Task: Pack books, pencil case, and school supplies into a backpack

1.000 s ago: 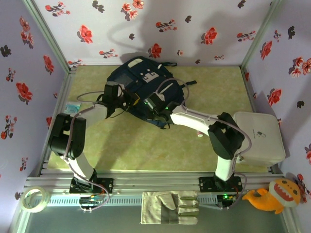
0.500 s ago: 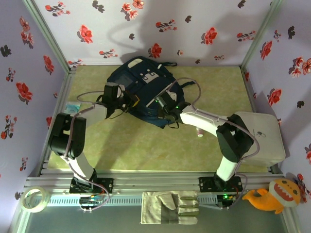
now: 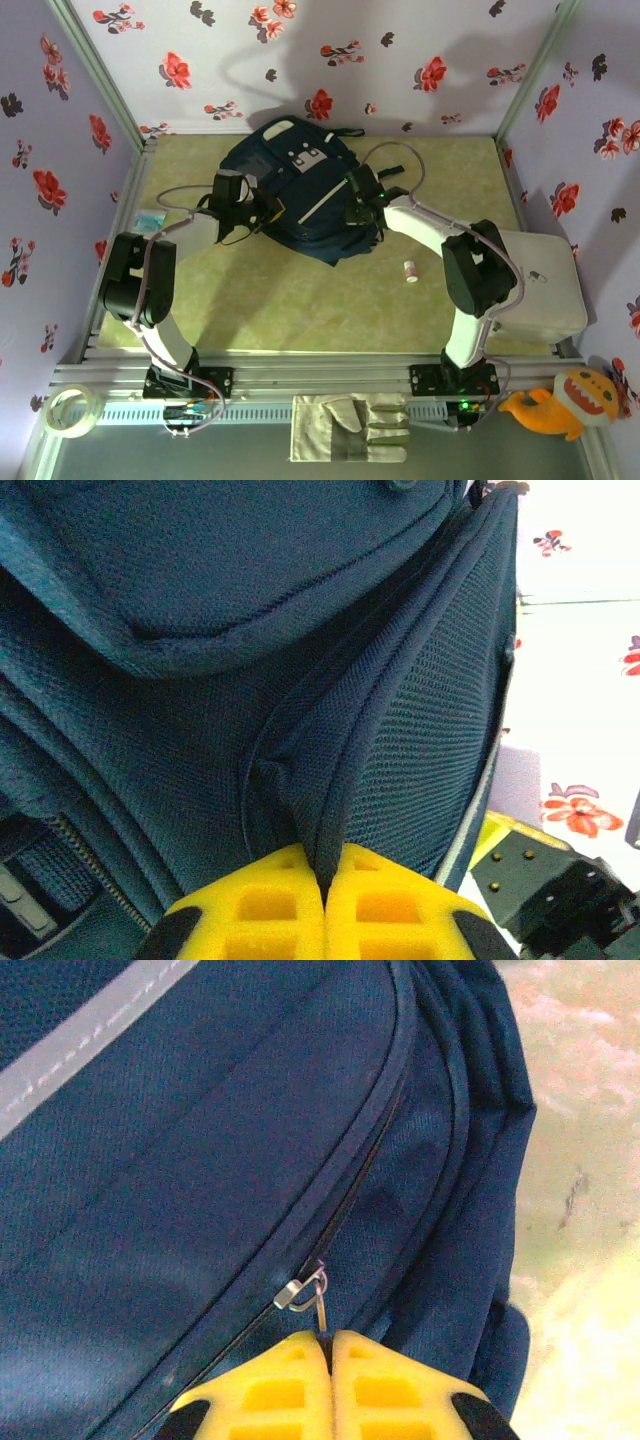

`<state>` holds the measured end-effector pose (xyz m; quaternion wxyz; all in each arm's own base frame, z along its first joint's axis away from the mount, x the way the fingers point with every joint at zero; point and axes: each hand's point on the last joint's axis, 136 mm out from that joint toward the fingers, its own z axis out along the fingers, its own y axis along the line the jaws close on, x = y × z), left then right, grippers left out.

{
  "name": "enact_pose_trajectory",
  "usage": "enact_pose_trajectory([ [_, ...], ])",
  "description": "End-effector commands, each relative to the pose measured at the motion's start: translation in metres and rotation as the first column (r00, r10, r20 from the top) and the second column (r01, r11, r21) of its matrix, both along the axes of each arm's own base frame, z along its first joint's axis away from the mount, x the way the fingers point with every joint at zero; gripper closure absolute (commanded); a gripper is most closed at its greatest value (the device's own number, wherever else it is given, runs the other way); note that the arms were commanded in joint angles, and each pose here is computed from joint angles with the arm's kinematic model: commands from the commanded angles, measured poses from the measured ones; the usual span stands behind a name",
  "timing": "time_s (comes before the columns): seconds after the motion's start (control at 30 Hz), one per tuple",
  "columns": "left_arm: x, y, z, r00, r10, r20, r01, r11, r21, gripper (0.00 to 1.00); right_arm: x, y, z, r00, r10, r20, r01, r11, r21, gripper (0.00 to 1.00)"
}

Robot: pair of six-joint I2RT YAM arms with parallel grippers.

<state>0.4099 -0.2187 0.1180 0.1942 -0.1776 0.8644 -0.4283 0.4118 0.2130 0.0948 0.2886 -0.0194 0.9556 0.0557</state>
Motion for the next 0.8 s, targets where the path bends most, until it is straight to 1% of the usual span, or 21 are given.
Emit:
enact_pose_trajectory([
  [0.0,0.011,0.025,-0.002,1.0,0.01,0.02,-0.013,0.994,0.11,1.0,-0.005,-0.023,0.005,1.0,-0.022,-0.003,0.022,0.997,-0.068,1.0],
  [0.1,0.014,0.027,0.002,0.999,-0.012,0.029,0.008,0.989,0.148,1.0,-0.027,-0.011,-0.001,0.999,0.038,-0.026,-0.04,0.997,-0.063,1.0],
  [0.13,0.014,0.029,0.001,1.0,-0.009,0.029,0.004,0.987,0.163,0.97,-0.036,-0.006,-0.003,0.998,0.058,-0.038,-0.06,0.996,-0.059,1.0],
  [0.27,0.015,0.042,-0.003,0.999,0.01,0.034,-0.017,0.971,0.238,0.68,-0.074,0.022,-0.011,0.986,0.149,-0.073,-0.148,0.989,0.018,1.0],
  [0.37,0.016,0.055,0.003,0.998,0.039,0.054,-0.052,0.958,0.281,0.55,-0.094,0.058,-0.009,0.972,0.226,-0.07,-0.215,0.967,0.136,1.0],
  [0.43,0.014,0.07,0.009,0.994,0.08,0.07,-0.098,0.944,0.314,0.49,-0.099,0.084,-0.006,0.962,0.267,-0.057,-0.249,0.945,0.21,1.0],
  [0.57,-0.002,0.1,0.023,0.984,0.151,0.098,-0.176,0.923,0.343,0.39,-0.097,0.135,0.005,0.94,0.341,-0.01,-0.32,0.891,0.321,1.0],
  [0.7,-0.024,0.111,0.029,0.977,0.195,0.091,-0.214,0.921,0.326,0.35,-0.083,0.172,0.019,0.921,0.389,0.032,-0.371,0.848,0.379,1.0],
  [0.77,-0.035,0.112,0.027,0.973,0.22,0.071,-0.232,0.926,0.298,0.33,-0.079,0.189,0.026,0.901,0.429,0.058,-0.412,0.81,0.417,1.0],
])
